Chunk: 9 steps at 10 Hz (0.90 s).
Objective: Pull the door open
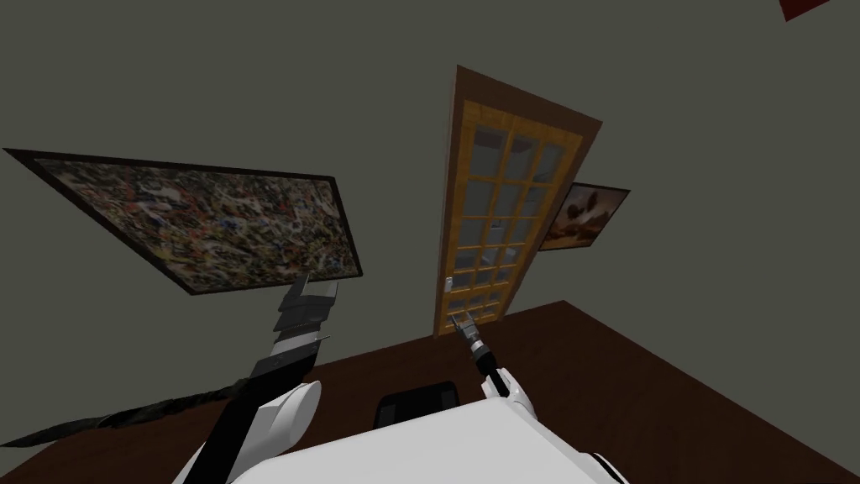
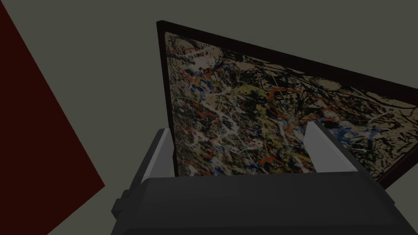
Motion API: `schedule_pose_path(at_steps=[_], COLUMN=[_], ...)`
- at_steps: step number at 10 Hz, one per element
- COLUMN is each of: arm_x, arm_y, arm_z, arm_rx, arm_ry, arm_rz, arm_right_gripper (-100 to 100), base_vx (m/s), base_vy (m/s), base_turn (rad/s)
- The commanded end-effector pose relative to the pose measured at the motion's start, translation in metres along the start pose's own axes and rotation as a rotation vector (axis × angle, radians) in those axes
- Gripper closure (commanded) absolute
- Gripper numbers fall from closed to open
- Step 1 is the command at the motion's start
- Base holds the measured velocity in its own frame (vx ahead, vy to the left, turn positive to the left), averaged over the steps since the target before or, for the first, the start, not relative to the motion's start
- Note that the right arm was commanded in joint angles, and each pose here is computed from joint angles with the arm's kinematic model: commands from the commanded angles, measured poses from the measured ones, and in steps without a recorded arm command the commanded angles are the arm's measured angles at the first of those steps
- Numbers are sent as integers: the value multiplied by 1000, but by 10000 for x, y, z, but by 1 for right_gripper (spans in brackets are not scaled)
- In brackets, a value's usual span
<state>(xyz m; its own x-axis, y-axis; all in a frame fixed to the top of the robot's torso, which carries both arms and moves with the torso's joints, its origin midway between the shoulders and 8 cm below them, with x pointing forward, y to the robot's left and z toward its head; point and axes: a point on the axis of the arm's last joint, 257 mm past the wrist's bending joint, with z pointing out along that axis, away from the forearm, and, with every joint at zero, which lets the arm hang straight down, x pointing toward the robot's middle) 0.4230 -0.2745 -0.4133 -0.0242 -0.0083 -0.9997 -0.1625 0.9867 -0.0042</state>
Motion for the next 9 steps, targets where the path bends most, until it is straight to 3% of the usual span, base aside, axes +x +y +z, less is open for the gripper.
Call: schedule_pose_path(at_steps=[1, 4, 6, 7, 9], arm_x=[-10, -32, -32, -51, -70], arm_y=[-188, -551, -551, -737, -899], arm_z=[-52, -131, -131, -176, -219], arm_rx=[33, 101, 101, 137, 170], arm_ry=[-2, -7, -7, -12, -16], arm_rz=[2, 5, 5, 7, 8], arm_right_gripper=[-100, -100, -100, -100, -100], base_vx=[34, 70, 47, 87, 140], base_vy=[19, 25, -1, 8, 18], base_turn=[181, 213, 4, 163, 175])
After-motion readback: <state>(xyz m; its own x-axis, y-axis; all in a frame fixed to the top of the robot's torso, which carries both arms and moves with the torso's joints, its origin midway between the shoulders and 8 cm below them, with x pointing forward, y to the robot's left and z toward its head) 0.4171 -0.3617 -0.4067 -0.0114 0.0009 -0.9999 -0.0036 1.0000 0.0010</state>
